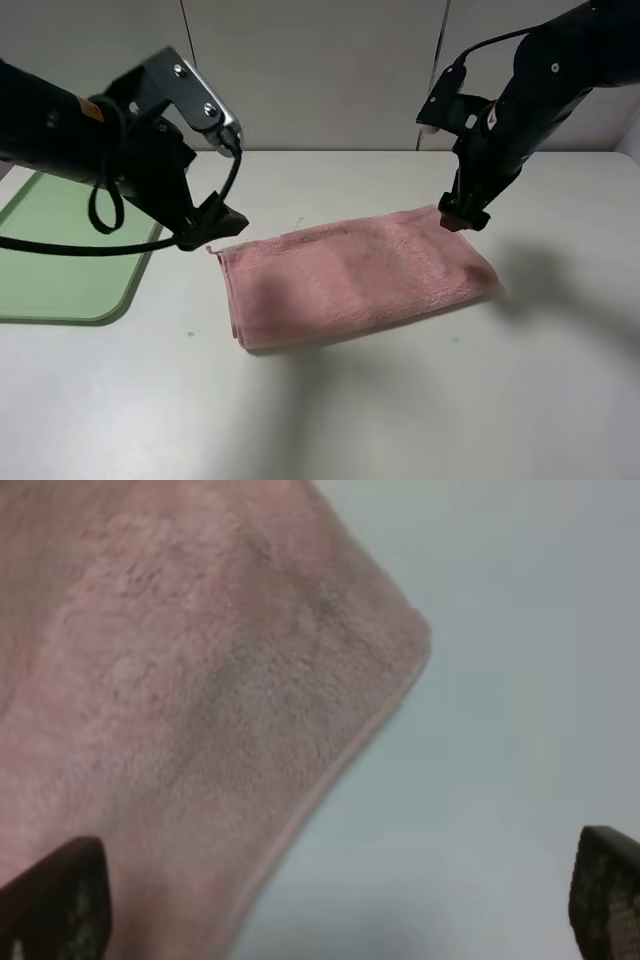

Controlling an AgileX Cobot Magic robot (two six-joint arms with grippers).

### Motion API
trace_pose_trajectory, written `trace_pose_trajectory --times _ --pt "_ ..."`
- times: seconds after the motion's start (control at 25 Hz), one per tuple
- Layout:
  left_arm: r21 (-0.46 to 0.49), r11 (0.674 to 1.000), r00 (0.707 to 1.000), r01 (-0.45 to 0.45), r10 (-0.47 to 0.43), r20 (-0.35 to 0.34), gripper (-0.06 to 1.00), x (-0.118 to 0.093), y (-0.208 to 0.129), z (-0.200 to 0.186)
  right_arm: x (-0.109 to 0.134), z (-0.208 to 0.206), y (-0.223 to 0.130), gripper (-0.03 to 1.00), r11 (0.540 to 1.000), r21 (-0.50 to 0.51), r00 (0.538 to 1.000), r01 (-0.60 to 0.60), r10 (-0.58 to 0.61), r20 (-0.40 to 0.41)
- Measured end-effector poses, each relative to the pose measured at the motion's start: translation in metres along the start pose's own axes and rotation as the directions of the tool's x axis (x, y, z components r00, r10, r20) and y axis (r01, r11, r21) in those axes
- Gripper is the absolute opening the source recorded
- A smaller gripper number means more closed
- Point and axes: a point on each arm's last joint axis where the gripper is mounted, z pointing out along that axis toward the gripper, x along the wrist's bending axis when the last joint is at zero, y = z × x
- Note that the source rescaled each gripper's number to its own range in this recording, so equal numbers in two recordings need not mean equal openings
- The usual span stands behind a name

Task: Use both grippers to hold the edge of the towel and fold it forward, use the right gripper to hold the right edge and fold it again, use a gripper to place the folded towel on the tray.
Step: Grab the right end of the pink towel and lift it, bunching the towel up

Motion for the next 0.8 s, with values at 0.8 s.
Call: trace_pose_trajectory --times 0.8 --pt "-0.043 0.946 0.945 0.322 -0.324 -0.047 1.0 -0.038 -0.057 -0.19 0.016 -0.009 -0.012 1.0 0.886 0.192 0.888 -0.422 0.447 -0.111"
